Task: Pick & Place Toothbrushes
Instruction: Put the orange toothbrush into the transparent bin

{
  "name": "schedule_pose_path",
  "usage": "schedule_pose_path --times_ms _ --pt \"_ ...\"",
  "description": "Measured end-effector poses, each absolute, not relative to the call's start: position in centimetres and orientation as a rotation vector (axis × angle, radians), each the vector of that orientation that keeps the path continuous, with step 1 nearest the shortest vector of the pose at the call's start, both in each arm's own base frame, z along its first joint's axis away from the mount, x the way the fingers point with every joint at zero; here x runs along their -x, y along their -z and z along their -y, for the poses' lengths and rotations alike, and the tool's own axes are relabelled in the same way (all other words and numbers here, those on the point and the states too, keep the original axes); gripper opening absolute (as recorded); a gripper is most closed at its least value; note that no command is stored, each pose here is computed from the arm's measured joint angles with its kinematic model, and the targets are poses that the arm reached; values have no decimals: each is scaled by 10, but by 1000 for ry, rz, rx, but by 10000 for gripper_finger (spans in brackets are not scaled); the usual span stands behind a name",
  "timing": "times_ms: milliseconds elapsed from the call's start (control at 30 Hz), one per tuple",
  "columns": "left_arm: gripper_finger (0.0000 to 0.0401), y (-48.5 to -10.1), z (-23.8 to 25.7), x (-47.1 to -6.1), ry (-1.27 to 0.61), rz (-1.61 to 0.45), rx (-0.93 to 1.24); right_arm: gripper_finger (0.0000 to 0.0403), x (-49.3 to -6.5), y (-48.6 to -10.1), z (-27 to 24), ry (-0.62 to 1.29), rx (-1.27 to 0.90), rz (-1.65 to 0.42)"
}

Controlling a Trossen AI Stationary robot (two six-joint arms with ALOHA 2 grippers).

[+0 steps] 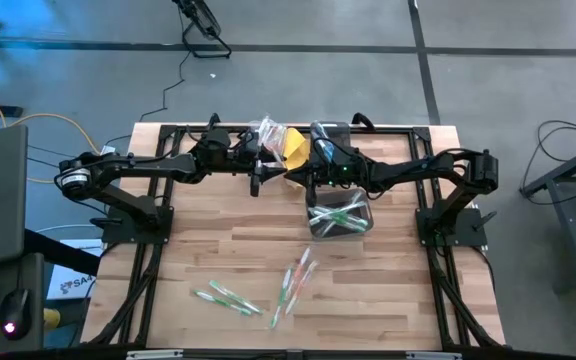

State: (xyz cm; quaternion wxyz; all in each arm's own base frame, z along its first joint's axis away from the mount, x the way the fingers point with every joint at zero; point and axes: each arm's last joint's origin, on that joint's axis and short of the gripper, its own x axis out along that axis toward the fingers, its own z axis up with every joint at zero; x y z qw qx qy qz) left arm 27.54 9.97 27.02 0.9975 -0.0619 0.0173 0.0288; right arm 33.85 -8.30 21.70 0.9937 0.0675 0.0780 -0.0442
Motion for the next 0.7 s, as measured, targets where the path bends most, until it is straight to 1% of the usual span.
schedule_pose_path --times_ms 67,300,467,600,700 --pt "153 -270 -100 -275 -58 -35 124 5 -338 -217 83 102 -135 -159" --pt "94 -270 -100 -275 -58 -35 124 5 -338 -216 84 107 -136 -166" --pt "61 -270 -100 -275 -59 -36 124 5 -338 -216 83 107 -137 -172" --pt "47 -270 -100 -275 -59 -36 124 5 -338 -215 83 107 -138 -175" --pt "47 -270 -100 -275 -59 -37 125 5 -338 -215 83 107 -138 -178"
